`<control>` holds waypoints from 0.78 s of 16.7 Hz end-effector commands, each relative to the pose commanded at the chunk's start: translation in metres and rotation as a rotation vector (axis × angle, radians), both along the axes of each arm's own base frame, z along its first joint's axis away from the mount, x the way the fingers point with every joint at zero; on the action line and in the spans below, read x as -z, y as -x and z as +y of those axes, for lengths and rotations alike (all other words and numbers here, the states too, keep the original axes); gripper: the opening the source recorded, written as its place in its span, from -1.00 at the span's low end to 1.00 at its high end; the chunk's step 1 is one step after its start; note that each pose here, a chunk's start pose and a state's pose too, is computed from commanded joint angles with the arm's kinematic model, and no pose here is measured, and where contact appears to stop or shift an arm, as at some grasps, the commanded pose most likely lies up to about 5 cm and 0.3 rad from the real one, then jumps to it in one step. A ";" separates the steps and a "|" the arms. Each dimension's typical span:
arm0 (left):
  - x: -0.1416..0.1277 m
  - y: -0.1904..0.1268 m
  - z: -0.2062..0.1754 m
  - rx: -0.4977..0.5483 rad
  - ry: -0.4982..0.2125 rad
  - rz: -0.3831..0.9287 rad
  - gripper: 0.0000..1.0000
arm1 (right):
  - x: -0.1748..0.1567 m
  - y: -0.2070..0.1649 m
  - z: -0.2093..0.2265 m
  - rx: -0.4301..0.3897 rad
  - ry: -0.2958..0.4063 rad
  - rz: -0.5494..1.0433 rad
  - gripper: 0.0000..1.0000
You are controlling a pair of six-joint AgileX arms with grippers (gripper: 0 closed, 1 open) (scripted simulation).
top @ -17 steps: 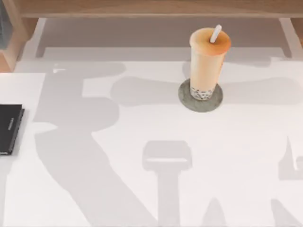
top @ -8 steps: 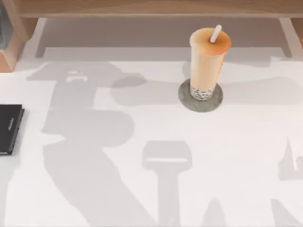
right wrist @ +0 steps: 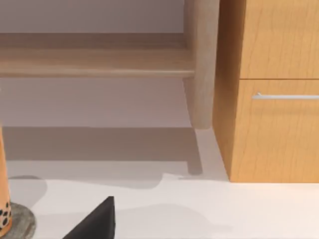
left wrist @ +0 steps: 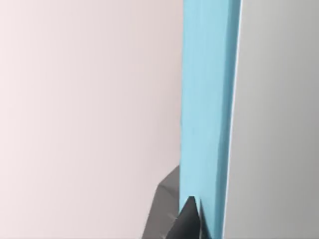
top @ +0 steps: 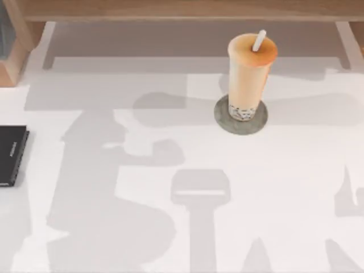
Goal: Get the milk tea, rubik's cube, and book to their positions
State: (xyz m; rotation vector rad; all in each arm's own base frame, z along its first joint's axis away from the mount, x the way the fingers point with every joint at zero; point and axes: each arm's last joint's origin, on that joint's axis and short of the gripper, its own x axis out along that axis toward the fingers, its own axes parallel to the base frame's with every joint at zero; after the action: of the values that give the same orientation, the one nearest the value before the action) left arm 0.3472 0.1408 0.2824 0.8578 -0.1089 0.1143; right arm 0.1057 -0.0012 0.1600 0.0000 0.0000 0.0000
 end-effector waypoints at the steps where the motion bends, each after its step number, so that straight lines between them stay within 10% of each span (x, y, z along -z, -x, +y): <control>1: 0.008 0.012 0.000 -0.023 -0.090 0.022 -1.00 | 0.000 0.000 0.000 0.000 0.000 0.000 1.00; 7: 0.102 0.074 -0.004 -0.020 -0.555 0.329 -1.00 | 0.000 0.000 0.000 0.000 0.000 0.000 1.00; 13: 0.188 0.127 -0.029 0.197 -0.700 0.615 -1.00 | 0.000 0.000 0.000 0.000 0.000 0.000 1.00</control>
State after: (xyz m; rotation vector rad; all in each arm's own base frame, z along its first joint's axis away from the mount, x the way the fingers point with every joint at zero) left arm 0.2198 0.1121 0.0942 1.5358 0.3658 -0.3976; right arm 0.1057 -0.0012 0.1600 0.0000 0.0000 0.0000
